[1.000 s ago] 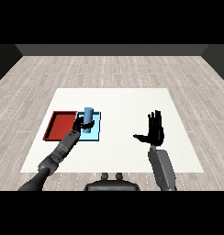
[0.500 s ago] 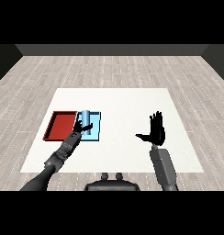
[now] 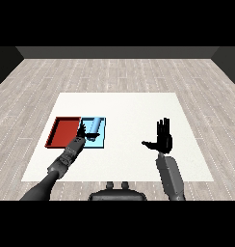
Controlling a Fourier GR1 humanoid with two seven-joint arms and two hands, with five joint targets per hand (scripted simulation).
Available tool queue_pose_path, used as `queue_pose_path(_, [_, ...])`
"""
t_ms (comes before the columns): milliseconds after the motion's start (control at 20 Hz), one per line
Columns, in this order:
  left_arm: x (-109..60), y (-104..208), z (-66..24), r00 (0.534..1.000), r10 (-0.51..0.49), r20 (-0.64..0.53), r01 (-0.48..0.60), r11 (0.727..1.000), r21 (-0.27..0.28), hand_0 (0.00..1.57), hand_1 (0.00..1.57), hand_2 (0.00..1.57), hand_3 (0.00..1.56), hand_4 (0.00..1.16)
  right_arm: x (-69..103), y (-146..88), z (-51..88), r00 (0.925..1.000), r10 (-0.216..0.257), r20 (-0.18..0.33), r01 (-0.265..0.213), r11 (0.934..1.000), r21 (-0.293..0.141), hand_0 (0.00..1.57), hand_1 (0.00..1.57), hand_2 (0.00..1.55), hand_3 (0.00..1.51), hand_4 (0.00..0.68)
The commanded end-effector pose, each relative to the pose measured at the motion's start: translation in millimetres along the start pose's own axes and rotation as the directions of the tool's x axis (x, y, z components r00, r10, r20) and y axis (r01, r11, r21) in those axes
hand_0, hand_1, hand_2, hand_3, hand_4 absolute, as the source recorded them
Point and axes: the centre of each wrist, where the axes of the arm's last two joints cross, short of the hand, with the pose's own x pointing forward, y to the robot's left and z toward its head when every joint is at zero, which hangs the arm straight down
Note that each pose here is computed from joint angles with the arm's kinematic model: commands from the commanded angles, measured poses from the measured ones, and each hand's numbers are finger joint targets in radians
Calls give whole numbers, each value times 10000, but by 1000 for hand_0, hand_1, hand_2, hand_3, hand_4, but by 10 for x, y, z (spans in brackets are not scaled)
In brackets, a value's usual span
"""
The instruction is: Pick the blue can and put it in the blue box
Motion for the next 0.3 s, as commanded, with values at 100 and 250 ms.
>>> queue_pose_path(100, [27, -23, 25, 9688, 1562, 1922, -1701, 9837, 581, 0, 0, 0, 0, 0, -16, -36, 18, 10000, -48, 69, 48, 9999, 132, 0, 0, 0, 0, 0])
queue_pose_path(250, [174, 194, -52, 9220, 1962, 3337, -2149, 9764, 196, 0, 0, 0, 0, 0, 76, 32, 10, 9999, 152, 77, -158, 9967, 793, 0, 0, 0, 0, 0])
